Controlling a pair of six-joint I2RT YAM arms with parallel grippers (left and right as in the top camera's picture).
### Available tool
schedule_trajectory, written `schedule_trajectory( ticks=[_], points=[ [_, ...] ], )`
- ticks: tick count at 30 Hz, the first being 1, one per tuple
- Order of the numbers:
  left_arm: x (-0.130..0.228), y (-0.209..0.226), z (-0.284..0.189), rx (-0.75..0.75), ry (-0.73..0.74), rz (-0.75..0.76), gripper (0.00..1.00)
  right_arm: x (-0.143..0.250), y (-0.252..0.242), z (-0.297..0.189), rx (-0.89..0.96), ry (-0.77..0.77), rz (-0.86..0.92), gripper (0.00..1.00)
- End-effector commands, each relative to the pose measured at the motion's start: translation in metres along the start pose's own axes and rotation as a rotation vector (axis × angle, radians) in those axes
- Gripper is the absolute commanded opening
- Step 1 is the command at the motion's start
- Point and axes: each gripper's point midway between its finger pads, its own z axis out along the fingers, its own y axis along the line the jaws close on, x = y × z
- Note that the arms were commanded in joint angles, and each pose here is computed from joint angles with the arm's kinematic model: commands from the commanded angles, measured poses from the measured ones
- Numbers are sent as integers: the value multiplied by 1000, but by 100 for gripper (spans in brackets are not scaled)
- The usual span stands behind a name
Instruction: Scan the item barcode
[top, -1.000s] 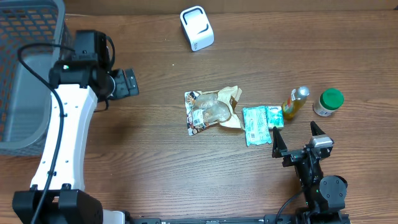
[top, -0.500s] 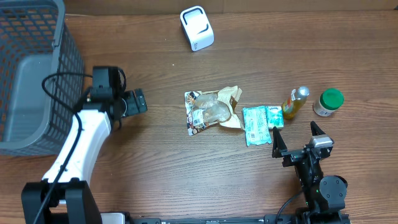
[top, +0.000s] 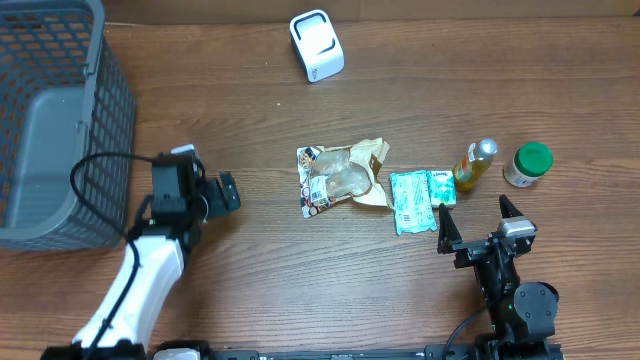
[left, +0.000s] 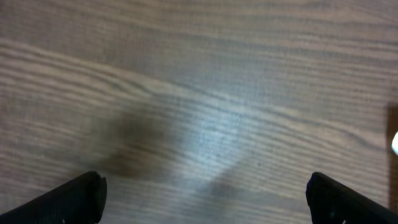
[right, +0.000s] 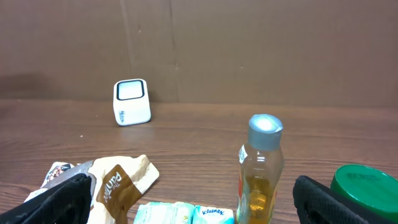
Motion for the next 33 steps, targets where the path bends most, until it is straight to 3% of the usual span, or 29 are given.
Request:
schedule_trajectory(
  ticks=[1,9,26,33],
  points=[
    [18,0,-3,16,-10,27,100,1,-3,0,13,-5,-5,100],
    [47,9,-2,34,-78,26,100,1,-3,0,13,-5,-5,100],
    [101,37,1,-12,-19,-9,100,1,-3,0,13,-5,-5,100],
    [101,37,-1,18,-137,-9,100,1,-3,0,13,-5,-5,100]
  ],
)
